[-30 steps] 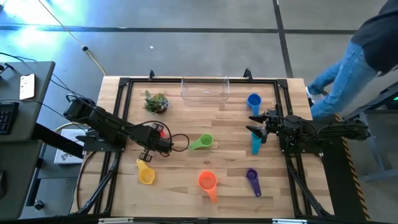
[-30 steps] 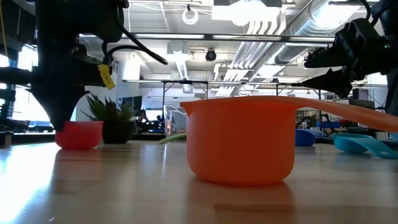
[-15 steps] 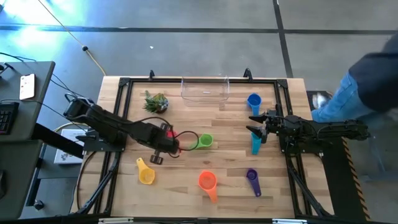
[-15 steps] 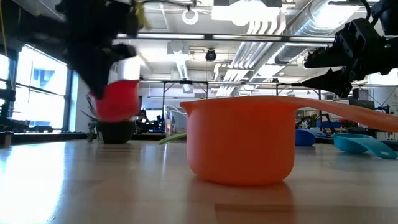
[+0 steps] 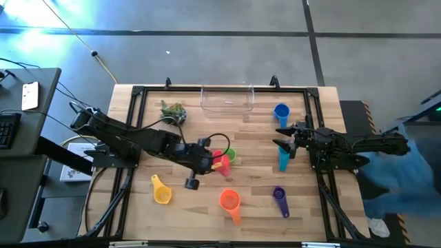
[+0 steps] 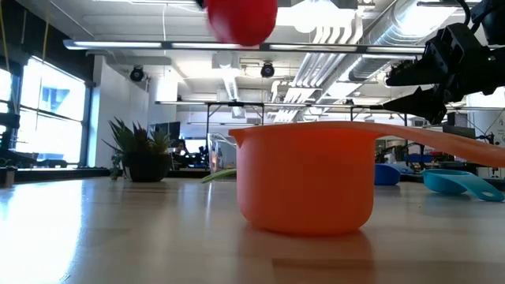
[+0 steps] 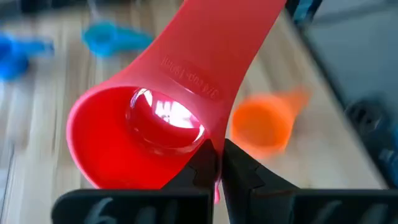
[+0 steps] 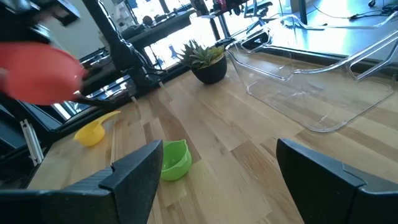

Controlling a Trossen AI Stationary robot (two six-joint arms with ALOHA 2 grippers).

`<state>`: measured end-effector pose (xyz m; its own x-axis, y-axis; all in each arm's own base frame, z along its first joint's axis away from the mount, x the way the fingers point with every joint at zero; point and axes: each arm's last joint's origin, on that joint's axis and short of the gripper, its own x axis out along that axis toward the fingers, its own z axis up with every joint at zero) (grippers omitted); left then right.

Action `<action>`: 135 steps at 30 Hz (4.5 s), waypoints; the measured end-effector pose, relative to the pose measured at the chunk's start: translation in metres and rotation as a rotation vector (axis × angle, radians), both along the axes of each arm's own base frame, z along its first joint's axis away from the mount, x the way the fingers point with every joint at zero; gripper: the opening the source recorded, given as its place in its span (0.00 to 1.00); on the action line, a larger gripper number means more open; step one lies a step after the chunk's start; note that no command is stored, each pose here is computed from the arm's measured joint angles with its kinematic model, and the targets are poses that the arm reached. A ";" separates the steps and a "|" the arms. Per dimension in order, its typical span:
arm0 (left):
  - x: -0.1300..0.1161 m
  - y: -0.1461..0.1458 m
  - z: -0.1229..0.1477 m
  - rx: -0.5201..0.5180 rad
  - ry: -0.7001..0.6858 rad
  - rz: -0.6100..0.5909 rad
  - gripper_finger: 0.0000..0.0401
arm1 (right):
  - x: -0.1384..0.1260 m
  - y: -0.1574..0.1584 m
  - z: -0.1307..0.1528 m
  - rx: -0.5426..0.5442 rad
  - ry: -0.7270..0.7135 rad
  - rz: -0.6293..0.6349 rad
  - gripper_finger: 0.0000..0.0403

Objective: Nest measuring cups in basket
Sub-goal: Stack red measuring cup into the orange measuring cup, then stack the blue measuring cup into the red measuring cup

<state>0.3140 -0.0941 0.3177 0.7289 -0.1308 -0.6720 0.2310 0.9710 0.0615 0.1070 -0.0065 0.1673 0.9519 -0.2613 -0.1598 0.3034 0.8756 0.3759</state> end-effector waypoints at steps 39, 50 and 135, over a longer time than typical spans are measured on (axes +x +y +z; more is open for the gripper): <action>0.055 -0.097 -0.095 0.047 0.072 -0.183 0.01 | 0.000 0.000 -0.002 0.000 0.023 0.000 0.76; 0.055 -0.099 -0.106 0.078 0.186 -0.192 0.01 | 0.000 0.000 -0.003 0.000 0.027 0.000 0.76; -0.009 0.080 0.038 0.191 0.218 0.274 0.16 | -0.001 0.000 -0.004 0.000 0.044 0.000 0.76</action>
